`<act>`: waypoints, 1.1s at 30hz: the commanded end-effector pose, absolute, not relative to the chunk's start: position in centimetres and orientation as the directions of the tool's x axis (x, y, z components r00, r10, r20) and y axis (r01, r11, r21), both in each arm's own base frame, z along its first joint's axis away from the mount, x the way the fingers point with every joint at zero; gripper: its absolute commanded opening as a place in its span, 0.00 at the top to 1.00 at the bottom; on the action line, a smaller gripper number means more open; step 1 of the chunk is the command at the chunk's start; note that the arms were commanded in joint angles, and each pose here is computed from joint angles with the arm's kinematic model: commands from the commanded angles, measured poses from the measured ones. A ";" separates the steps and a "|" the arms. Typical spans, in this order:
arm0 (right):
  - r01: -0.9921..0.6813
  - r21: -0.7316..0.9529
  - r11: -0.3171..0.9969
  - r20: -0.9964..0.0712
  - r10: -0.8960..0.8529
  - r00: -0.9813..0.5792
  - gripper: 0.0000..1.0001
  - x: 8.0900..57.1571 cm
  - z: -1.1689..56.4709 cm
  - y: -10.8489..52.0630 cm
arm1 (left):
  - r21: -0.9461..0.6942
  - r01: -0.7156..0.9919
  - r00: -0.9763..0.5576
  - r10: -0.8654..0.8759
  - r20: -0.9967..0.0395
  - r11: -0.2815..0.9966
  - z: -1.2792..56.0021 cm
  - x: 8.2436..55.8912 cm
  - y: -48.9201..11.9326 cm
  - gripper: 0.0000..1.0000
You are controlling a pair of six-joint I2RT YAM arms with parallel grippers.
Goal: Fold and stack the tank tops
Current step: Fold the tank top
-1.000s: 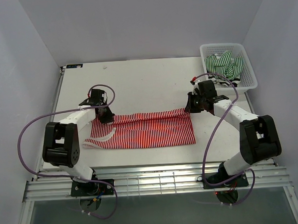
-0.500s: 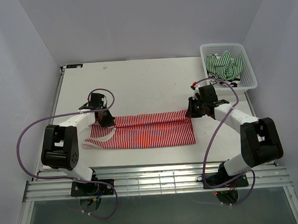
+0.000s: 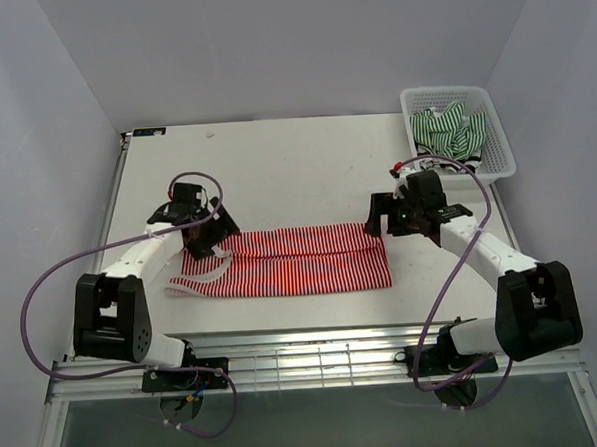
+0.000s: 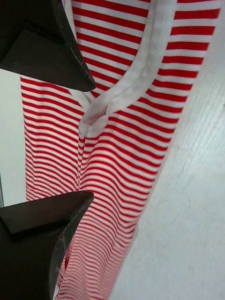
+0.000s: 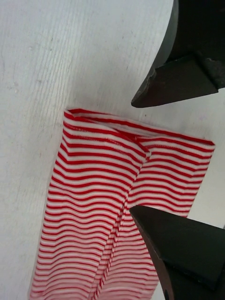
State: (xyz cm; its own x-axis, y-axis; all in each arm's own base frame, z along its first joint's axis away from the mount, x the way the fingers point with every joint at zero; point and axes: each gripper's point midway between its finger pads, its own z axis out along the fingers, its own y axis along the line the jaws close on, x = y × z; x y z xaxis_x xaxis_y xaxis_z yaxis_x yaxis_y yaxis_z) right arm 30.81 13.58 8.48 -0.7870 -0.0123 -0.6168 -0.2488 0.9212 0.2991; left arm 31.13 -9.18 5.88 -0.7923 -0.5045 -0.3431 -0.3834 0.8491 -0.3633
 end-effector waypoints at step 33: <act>-0.315 0.531 0.786 -0.388 -0.105 -0.916 0.10 17.8 3.4 24.9 | -0.494 -0.296 -0.839 -0.469 -0.274 0.818 0.1 49.1 -19.4 0.02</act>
State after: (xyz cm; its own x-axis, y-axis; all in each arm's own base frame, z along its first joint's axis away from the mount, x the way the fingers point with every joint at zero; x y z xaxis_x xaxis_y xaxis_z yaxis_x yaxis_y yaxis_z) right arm 20.97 23.99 3.95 -0.8723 -0.1430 -0.4676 -0.3920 0.7762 0.4938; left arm 47.34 -19.33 4.15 -0.8235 -0.5216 -0.2231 -0.3240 0.7553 -0.5697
